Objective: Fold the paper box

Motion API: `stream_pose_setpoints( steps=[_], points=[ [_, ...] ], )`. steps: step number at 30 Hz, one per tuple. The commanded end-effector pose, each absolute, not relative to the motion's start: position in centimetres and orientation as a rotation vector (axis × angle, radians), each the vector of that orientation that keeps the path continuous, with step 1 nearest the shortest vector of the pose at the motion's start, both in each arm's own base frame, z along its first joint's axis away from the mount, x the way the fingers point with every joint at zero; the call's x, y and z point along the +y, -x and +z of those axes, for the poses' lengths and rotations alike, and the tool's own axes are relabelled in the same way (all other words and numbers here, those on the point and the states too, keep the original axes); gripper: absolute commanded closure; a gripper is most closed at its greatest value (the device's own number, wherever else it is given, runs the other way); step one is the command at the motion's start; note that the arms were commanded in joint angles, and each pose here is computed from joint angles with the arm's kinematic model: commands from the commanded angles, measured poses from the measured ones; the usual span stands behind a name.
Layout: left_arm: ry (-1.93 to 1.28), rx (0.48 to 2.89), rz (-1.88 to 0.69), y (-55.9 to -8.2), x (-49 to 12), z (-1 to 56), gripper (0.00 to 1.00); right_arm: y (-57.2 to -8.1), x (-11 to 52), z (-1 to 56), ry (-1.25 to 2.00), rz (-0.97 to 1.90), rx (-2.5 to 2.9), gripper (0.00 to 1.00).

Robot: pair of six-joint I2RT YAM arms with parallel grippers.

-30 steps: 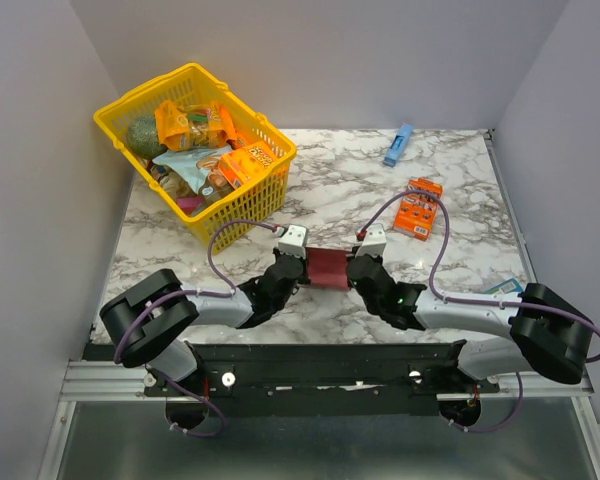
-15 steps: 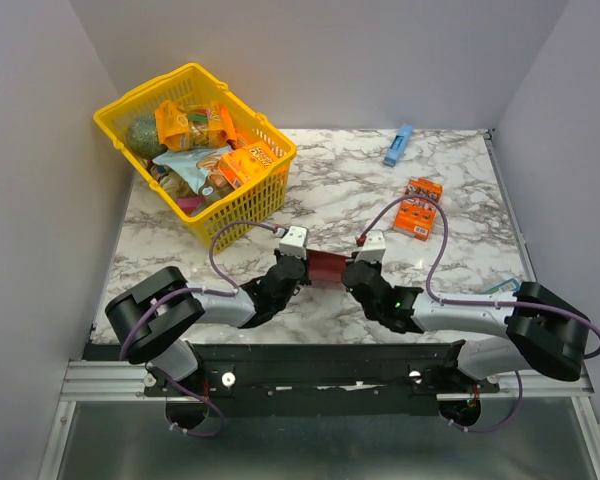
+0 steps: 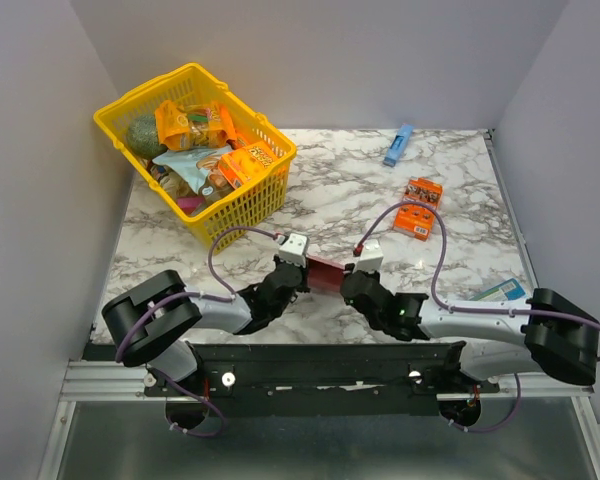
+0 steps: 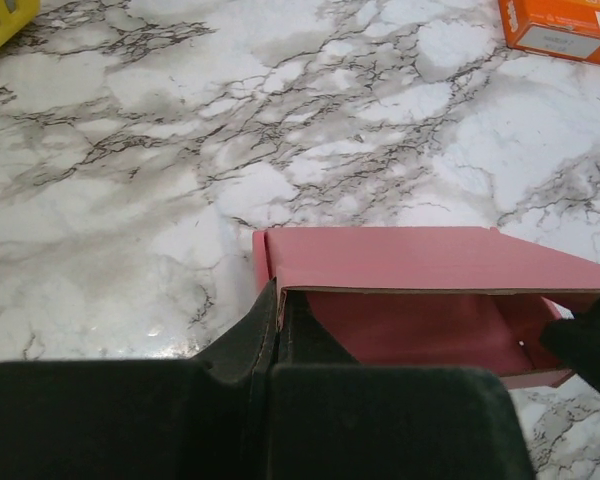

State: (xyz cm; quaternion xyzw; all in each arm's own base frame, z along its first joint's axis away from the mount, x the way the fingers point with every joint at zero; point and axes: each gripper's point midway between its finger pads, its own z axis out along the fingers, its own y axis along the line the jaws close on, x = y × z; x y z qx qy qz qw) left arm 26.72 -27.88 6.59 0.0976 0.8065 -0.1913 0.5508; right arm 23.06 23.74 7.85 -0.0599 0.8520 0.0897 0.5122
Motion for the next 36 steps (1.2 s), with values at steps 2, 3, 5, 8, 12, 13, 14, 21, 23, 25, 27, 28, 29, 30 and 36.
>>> stream_pose_setpoints(
  steps=[2, 3, 5, 8, 12, 13, 14, 21, 23, 25, 27, 28, 29, 30, 36],
  points=[
    [-0.476, 2.14, -0.442, -21.6, -28.2, 0.1, 1.0, -19.5, 24.7, 7.8, 0.221, 0.352, 2.134, 0.54],
    [-0.478, 2.142, -0.437, -21.6, -28.3, 0.1, 1.0, -18.9, 24.8, 7.9, 0.237, 0.373, 2.142, 0.49],
    [-0.476, 2.145, -0.413, -21.7, -28.2, 0.0, 1.0, -18.2, 24.4, 8.5, 0.232, 0.4, 2.143, 0.41],
    [-0.48, 2.149, -0.392, -21.6, -28.2, -0.1, 1.0, -17.4, 24.0, 9.5, 0.258, 0.426, 2.129, 0.39],
    [-0.507, 2.153, -0.374, -21.3, -28.5, -0.2, 1.0, -16.8, 24.5, 13.2, 0.298, 0.552, 2.048, 0.4],
    [-0.512, 2.157, -0.365, -21.3, -28.5, -0.3, 1.0, -16.7, 24.6, 13.9, 0.305, 0.567, 2.033, 0.39],
    [-0.518, 2.159, -0.361, -21.2, -28.6, -0.4, 1.0, -16.6, 24.6, 14.6, 0.325, 0.581, 2.014, 0.4],
    [-0.535, 2.159, -0.343, -21.2, -28.9, -0.4, 1.0, -16.4, 25.4, 18.6, 0.336, 0.688, 1.927, 0.4],
    [-0.547, 2.16, -0.334, -21.1, -29.1, -0.5, 1.0, -16.4, 25.5, 18.4, 0.326, 0.688, 1.938, 0.4],
    [-0.549, 2.16, -0.326, -21.1, -29.1, -0.5, 1.0, -16.1, 26.0, 18.7, 0.348, 0.717, 1.934, 0.39],
    [-0.552, 2.16, -0.316, -21.1, -29.2, -0.6, 1.0, -15.5, 26.4, 19.3, 0.391, 0.763, 1.915, 0.32],
    [-0.554, 2.164, -0.309, -21.0, -29.1, -0.7, 1.0, -15.4, 26.5, 19.5, 0.4, 0.778, 1.907, 0.3],
    [-0.547, 2.164, -0.302, -21.2, -29.2, -0.6, 1.0, -15.1, 26.6, 19.6, 0.429, 0.783, 1.899, 0.28],
    [-0.546, 2.167, -0.296, -21.2, -29.1, -0.7, 1.0, -14.8, 26.7, 19.6, 0.452, 0.798, 1.895, 0.28],
    [-0.514, 2.19, -0.239, -21.6, -28.8, -1.0, 1.0, -13.9, 24.6, 19.1, 0.488, 0.729, 1.986, 0.28]
  ],
)
